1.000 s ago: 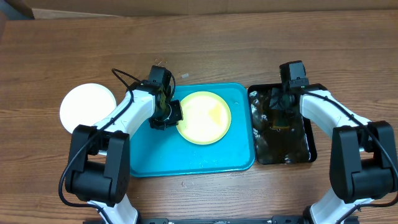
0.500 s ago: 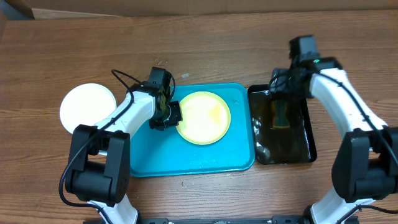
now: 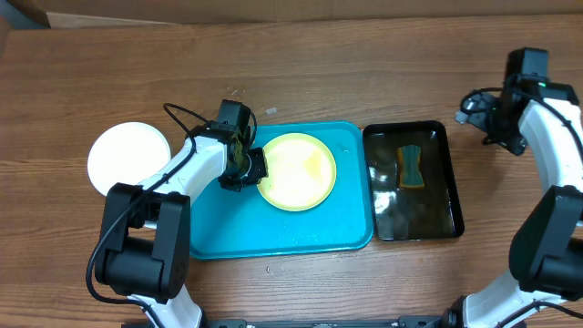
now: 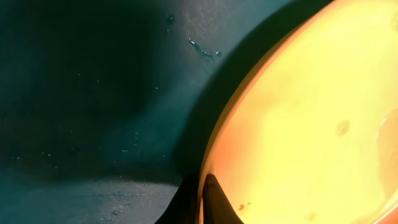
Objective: Clean dirty plates on tray and stack at the side
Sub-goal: 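Release the sponge in the black tray and raise the right gripper away, then lift the yellow plate with the left gripper and swing it leftward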
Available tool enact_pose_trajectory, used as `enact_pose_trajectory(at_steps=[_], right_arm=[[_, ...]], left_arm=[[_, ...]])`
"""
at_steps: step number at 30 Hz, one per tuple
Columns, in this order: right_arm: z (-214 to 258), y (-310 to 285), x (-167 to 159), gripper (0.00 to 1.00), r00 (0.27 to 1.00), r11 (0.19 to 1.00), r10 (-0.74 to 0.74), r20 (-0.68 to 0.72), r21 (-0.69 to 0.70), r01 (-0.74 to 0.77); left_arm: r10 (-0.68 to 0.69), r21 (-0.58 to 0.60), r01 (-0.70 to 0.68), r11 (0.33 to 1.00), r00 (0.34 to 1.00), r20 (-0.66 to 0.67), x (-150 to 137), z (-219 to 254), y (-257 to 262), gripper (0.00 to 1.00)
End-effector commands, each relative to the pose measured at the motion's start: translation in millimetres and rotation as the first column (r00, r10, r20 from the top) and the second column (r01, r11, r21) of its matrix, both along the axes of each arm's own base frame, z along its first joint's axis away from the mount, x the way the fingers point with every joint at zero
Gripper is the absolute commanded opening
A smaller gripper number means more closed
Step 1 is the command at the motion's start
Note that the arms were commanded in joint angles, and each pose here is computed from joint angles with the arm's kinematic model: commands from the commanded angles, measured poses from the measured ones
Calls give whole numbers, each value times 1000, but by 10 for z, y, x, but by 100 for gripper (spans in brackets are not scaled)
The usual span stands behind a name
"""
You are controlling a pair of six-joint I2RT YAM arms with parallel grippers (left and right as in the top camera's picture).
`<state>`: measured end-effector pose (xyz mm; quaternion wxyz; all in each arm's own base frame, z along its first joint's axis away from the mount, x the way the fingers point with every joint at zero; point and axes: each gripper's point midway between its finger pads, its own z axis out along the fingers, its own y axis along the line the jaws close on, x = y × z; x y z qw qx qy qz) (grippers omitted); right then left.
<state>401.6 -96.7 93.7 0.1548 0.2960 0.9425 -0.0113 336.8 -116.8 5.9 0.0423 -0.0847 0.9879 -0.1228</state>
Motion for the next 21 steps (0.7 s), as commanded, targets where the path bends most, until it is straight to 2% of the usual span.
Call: enact_pose_trajectory(at_steps=[1, 14, 18, 21], right_arm=[[101, -56, 25, 100, 999, 1000, -23, 34, 0, 23], [100, -62, 23, 100, 999, 1000, -24, 34, 0, 24], [100, -62, 23, 100, 999, 1000, -24, 34, 0, 24], [100, -62, 23, 100, 999, 1000, -24, 34, 0, 24]], left_arm=[[-64, 39, 63, 997, 998, 11, 51, 45, 69, 4], [-127, 24, 125, 992, 977, 168, 591, 1054, -58, 4], [-146, 0, 150, 989, 963, 228, 699, 1341, -247, 4], [-182, 25, 182, 983, 942, 281, 751, 1492, -443, 4]])
